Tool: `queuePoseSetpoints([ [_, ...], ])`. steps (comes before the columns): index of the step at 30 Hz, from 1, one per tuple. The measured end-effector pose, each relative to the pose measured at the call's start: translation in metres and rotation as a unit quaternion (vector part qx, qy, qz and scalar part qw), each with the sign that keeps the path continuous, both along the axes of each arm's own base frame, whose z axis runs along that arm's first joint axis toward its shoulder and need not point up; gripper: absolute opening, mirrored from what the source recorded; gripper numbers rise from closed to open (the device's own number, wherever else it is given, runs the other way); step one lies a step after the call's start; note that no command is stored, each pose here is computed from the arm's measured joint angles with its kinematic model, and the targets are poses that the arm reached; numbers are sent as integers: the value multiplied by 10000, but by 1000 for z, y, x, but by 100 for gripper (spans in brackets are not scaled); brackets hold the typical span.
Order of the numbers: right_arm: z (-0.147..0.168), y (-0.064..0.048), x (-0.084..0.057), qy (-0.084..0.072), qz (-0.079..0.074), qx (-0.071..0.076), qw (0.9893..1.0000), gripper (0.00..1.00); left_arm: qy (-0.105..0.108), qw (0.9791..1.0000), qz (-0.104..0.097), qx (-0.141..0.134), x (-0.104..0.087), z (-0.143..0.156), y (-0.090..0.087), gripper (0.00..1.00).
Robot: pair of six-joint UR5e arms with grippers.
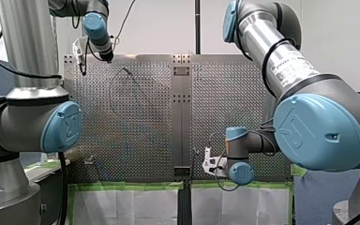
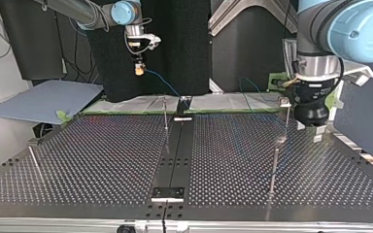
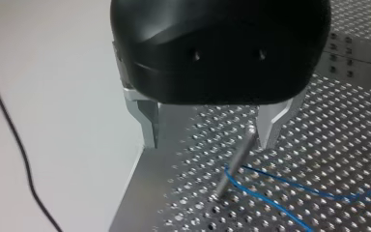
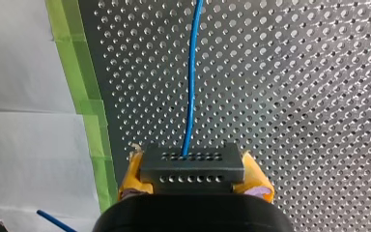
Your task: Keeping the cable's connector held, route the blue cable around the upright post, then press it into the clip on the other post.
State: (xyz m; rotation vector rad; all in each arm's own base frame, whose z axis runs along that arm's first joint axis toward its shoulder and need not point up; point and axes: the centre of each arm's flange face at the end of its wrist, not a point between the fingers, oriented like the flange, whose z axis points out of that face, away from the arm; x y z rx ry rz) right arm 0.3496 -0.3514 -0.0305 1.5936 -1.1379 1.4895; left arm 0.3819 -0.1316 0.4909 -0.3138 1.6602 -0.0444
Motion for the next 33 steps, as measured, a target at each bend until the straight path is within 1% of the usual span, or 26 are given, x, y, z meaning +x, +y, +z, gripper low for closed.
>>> queuePoseSetpoints([
  [2, 0, 0, 0, -2, 7, -2, 10000, 0, 68, 9999, -19, 114, 0, -2, -2, 99],
  [6, 0, 0, 1, -3, 14, -3, 10000, 0, 113, 9997, -57, 211, 0, -4, -4, 99],
  [25, 0, 0, 1, -5, 26, -5, 10000, 0, 70, 9996, -157, 219, -1, -4, -12, 99],
  [28, 0, 1, 1, 3, 26, 9, 10000, 0, 46, 9994, -263, 240, -1, -4, -16, 99],
  [30, 0, 1, 1, 9, 26, 19, 10000, 0, 18, 9988, -387, 299, 1, -4, -20, 99],
  [33, 0, 1, 1, 6, 25, 23, 10000, 0, 47, 9972, -608, 422, 5, -9, -28, 99],
])
